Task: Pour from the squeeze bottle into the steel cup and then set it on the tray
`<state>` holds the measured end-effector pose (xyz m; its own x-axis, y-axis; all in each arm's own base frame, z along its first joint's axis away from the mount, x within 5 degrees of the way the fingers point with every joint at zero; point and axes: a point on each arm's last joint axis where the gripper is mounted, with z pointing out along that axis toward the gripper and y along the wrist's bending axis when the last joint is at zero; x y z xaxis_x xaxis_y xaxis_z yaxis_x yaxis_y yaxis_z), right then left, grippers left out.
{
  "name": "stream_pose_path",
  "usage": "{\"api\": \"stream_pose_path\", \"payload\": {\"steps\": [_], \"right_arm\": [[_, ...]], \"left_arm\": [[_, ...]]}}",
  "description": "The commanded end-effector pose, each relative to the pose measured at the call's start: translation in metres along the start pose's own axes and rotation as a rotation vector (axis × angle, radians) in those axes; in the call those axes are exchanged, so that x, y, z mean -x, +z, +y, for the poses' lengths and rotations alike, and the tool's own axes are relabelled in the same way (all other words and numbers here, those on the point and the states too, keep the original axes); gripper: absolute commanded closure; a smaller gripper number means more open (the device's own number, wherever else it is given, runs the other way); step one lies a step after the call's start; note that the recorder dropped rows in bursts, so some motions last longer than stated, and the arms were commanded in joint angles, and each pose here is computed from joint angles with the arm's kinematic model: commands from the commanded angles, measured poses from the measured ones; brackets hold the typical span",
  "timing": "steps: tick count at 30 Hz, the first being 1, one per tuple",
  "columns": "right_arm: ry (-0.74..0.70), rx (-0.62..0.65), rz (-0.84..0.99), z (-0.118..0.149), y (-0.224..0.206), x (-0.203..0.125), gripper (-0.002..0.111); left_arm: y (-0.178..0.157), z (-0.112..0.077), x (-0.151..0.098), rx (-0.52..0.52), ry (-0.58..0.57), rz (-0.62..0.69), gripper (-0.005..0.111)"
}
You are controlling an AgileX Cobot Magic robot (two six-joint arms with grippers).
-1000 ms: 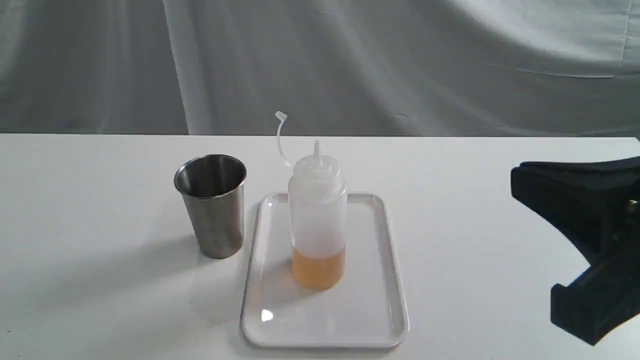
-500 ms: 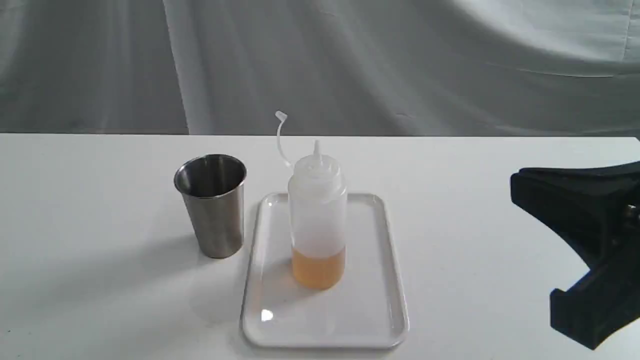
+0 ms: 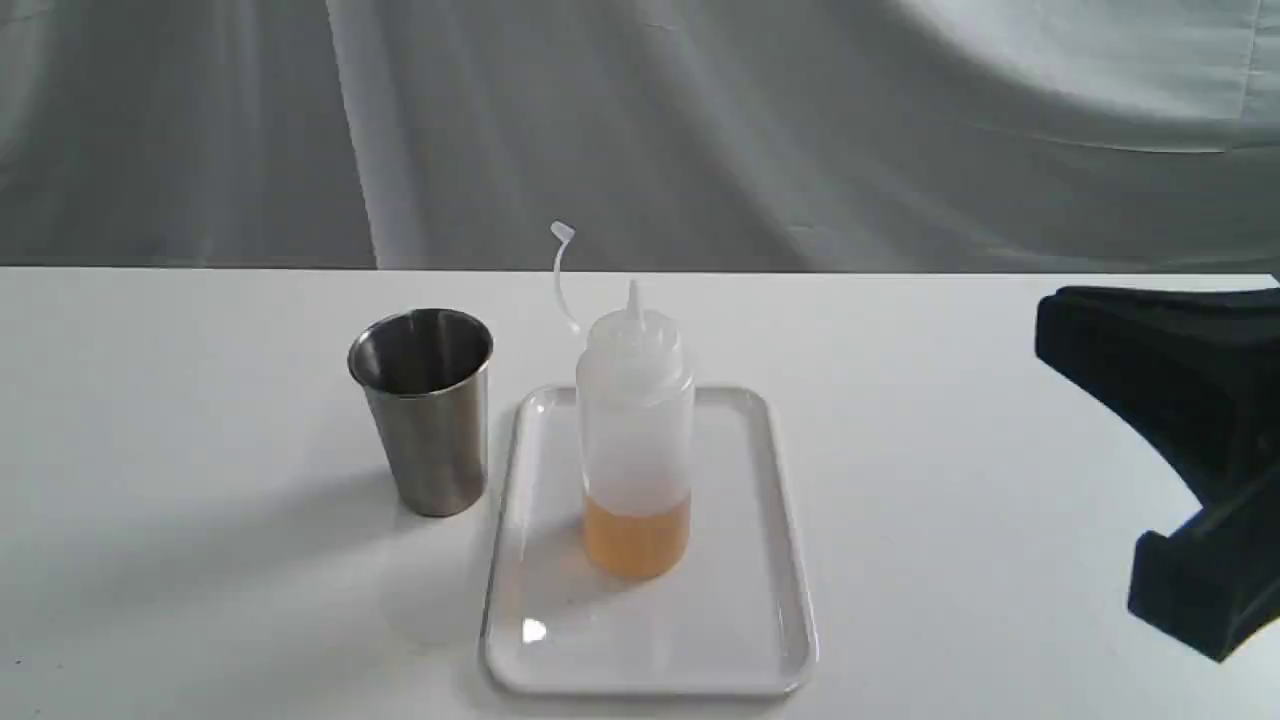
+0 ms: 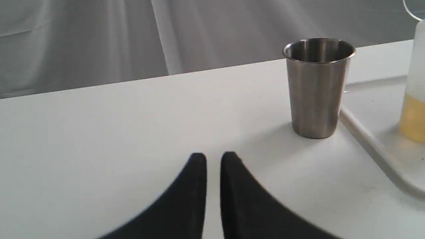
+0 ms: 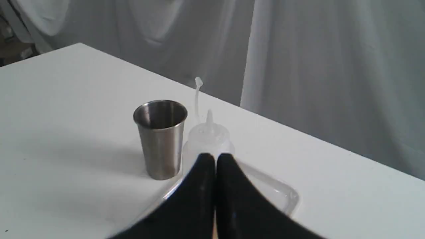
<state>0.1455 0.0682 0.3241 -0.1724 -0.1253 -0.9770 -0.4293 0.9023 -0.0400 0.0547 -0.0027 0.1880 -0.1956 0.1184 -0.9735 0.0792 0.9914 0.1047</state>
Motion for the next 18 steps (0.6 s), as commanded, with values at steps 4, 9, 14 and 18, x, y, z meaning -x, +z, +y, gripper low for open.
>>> {"api": "stream_pose_path", "payload": {"steps": [4, 9, 14, 18], "right_arm": [[0.168, -0.112, -0.088, -0.018, -0.009, -0.012, 0.108], [0.319, -0.250, -0.206, -0.032, -0.029, -0.047, 0.108], [0.314, -0.338, -0.233, -0.033, -0.048, -0.084, 0.108], [0.301, -0.422, -0.237, -0.033, -0.060, -0.111, 0.108]], "left_arm": [[0.000, 0.000, -0.001, -0.002, -0.001, -0.007, 0.098], [0.000, 0.000, -0.001, -0.002, -0.001, -0.007, 0.098], [0.000, 0.000, -0.001, -0.002, -0.001, -0.007, 0.098], [0.000, 0.000, -0.001, -0.002, -0.001, -0.007, 0.098]]}}
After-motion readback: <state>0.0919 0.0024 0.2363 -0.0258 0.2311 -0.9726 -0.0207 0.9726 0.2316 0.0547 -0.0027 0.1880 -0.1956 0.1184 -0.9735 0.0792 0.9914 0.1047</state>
